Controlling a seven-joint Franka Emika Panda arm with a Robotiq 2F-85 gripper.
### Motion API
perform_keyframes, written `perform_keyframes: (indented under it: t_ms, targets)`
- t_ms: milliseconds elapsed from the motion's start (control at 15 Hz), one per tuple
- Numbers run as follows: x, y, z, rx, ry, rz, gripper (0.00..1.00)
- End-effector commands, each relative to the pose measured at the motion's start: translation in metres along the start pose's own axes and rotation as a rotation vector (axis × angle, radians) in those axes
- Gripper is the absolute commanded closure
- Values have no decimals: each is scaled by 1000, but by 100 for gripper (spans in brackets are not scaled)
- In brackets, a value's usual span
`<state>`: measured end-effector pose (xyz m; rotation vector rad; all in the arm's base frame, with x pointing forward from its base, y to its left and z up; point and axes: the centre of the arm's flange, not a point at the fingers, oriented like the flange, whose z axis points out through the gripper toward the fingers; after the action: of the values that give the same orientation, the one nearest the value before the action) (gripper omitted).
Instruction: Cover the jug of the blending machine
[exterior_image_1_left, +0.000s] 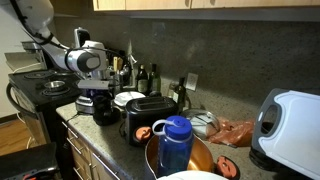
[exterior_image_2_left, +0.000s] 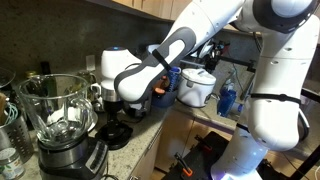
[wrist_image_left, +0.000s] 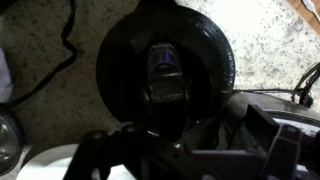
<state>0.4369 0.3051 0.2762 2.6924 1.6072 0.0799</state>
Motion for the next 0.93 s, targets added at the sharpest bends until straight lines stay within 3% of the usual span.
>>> perform_keyframes:
  t_ms: [0, 600, 667, 733, 867]
  targets:
    - [9, 13, 11, -28, 37, 10, 0]
    - [17, 22, 31, -21, 63, 8, 0]
    - [17, 22, 32, -23, 62, 8, 24]
    - [17, 22, 34, -24, 61, 7, 26]
    - [16, 20, 36, -27, 53, 4, 42]
